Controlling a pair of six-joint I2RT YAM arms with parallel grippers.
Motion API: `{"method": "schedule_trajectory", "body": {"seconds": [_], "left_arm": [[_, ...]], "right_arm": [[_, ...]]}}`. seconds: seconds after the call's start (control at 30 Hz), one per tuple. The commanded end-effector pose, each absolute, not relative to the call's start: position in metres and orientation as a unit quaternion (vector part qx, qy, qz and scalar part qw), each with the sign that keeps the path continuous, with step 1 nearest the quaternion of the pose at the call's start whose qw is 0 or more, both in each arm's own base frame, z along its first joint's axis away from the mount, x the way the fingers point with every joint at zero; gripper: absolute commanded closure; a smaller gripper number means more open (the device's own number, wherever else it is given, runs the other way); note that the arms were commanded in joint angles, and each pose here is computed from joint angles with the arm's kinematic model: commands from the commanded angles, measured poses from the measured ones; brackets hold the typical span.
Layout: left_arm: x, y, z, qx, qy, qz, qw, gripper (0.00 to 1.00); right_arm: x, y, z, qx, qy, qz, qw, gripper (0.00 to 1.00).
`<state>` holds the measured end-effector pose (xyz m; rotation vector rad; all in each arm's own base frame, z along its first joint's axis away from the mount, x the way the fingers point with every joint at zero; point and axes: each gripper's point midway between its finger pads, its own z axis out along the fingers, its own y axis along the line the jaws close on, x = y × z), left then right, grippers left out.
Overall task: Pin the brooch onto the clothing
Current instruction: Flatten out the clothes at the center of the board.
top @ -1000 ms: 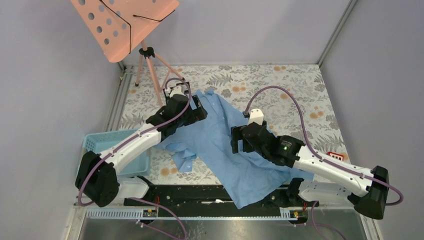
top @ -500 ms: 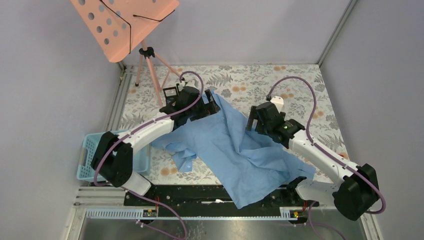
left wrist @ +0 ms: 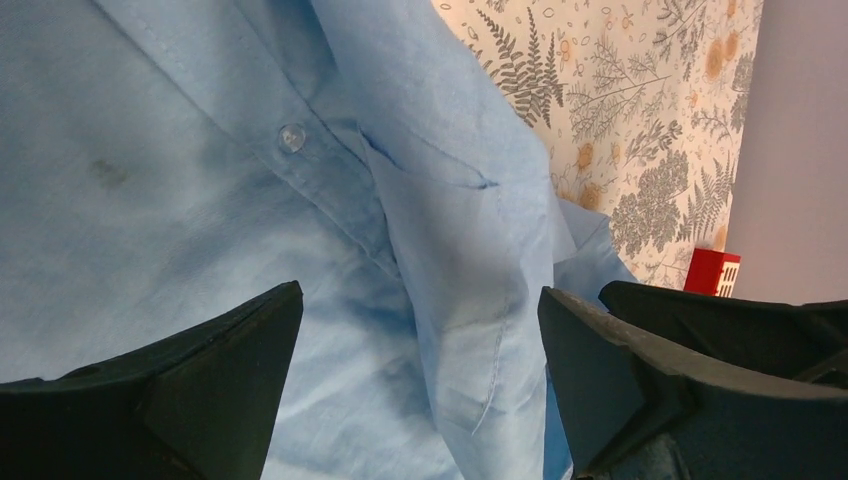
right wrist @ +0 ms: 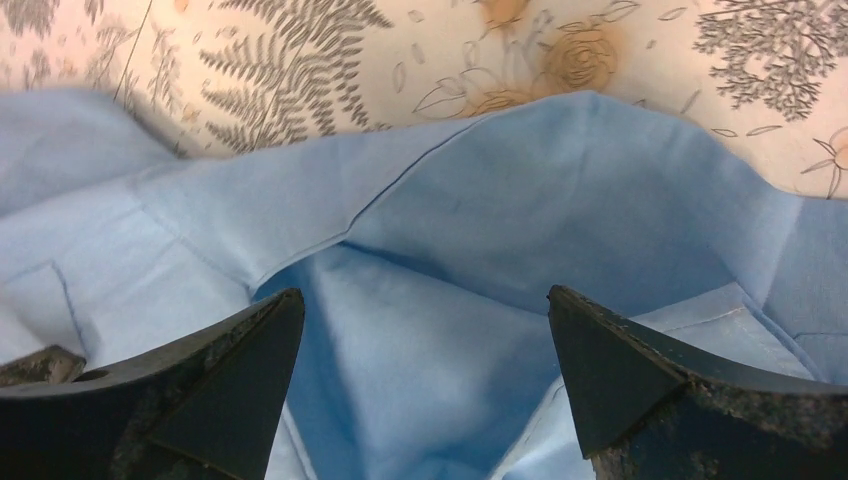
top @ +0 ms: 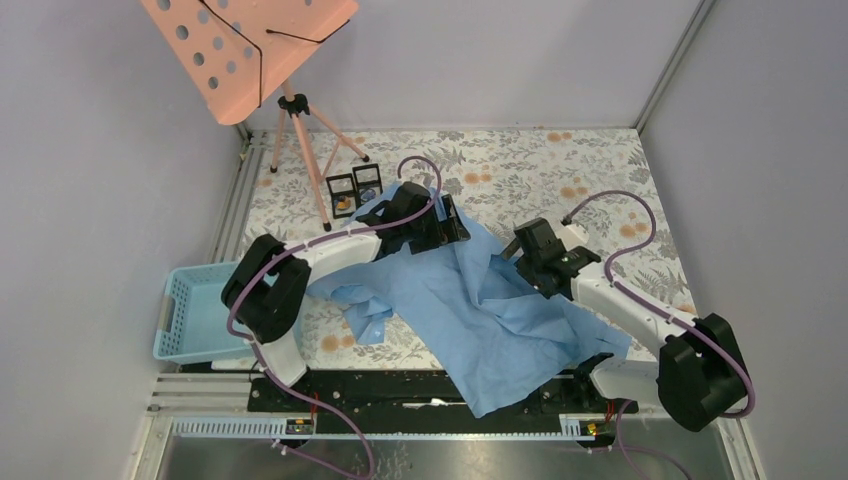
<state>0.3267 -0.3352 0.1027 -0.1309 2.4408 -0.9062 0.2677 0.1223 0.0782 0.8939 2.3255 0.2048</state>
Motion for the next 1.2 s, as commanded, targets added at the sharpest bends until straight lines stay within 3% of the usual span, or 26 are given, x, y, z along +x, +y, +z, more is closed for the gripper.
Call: {"method": "schedule_trajectory", "body": {"seconds": [0.0, 0.1, 0.3, 0.4, 0.47, 0.63, 0.73, 0.87, 0.9, 0.93, 0.97, 1.0, 1.03, 1.07, 1.17], "left_arm": [[0.34, -0.362, 0.128, -0.036, 0.876, -0.393, 0.279, 0.1], [0.34, -0.364, 0.127, -0.035, 0.873, -0.4, 0.278, 0.3], [0.34, -0.367, 0.12, -0.034, 0.874, -0.401, 0.272, 0.6], [0.339, -0.367, 0.121, -0.034, 0.872, -0.406, 0.273, 0.87], [0.337, -0.363, 0.125, -0.036, 0.869, -0.407, 0.279, 0.98], [0.332, -0.352, 0.133, -0.041, 0.863, -0.41, 0.29, 1.0], [0.33, -0.346, 0.137, -0.042, 0.861, -0.41, 0.297, 1.0], [0.327, -0.345, 0.138, -0.035, 0.861, -0.411, 0.298, 1.0], [0.328, -0.345, 0.138, -0.029, 0.861, -0.409, 0.3, 1.0], [0.328, -0.344, 0.138, -0.021, 0.863, -0.405, 0.301, 0.94], [0.329, -0.34, 0.137, -0.016, 0.868, -0.394, 0.303, 0.76], [0.332, -0.334, 0.138, -0.014, 0.871, -0.38, 0.311, 0.46], [0.335, -0.324, 0.14, -0.017, 0.874, -0.362, 0.323, 0.23], [0.337, -0.311, 0.137, -0.022, 0.88, -0.338, 0.335, 0.11], [0.341, -0.269, 0.131, -0.048, 0.887, -0.276, 0.368, 0.05]], "right_arm": [[0.282, 0.106, 0.074, 0.43, 0.833, 0.079, 0.338, 0.0], [0.291, 0.106, 0.065, 0.444, 0.831, 0.086, 0.325, 0.0], [0.307, 0.107, 0.057, 0.456, 0.826, 0.081, 0.321, 0.05], [0.315, 0.107, 0.056, 0.468, 0.818, 0.079, 0.326, 0.1], [0.319, 0.105, 0.054, 0.468, 0.818, 0.07, 0.328, 0.13], [0.326, 0.099, 0.04, 0.477, 0.816, 0.052, 0.322, 0.33], [0.332, 0.099, 0.037, 0.481, 0.813, 0.056, 0.323, 0.56], [0.348, 0.093, 0.052, 0.483, 0.803, 0.065, 0.342, 1.0], [0.356, 0.092, 0.063, 0.474, 0.802, 0.073, 0.357, 1.0], [0.366, 0.09, 0.082, 0.452, 0.801, 0.079, 0.383, 1.0], [0.376, 0.088, 0.1, 0.43, 0.801, 0.077, 0.409, 1.0], [0.385, 0.084, 0.122, 0.41, 0.797, 0.071, 0.438, 1.0], [0.393, 0.079, 0.149, 0.391, 0.789, 0.064, 0.469, 1.0], [0.402, 0.075, 0.175, 0.366, 0.783, 0.054, 0.501, 1.0], [0.433, 0.076, 0.252, 0.251, 0.762, 0.033, 0.596, 1.0]]}}
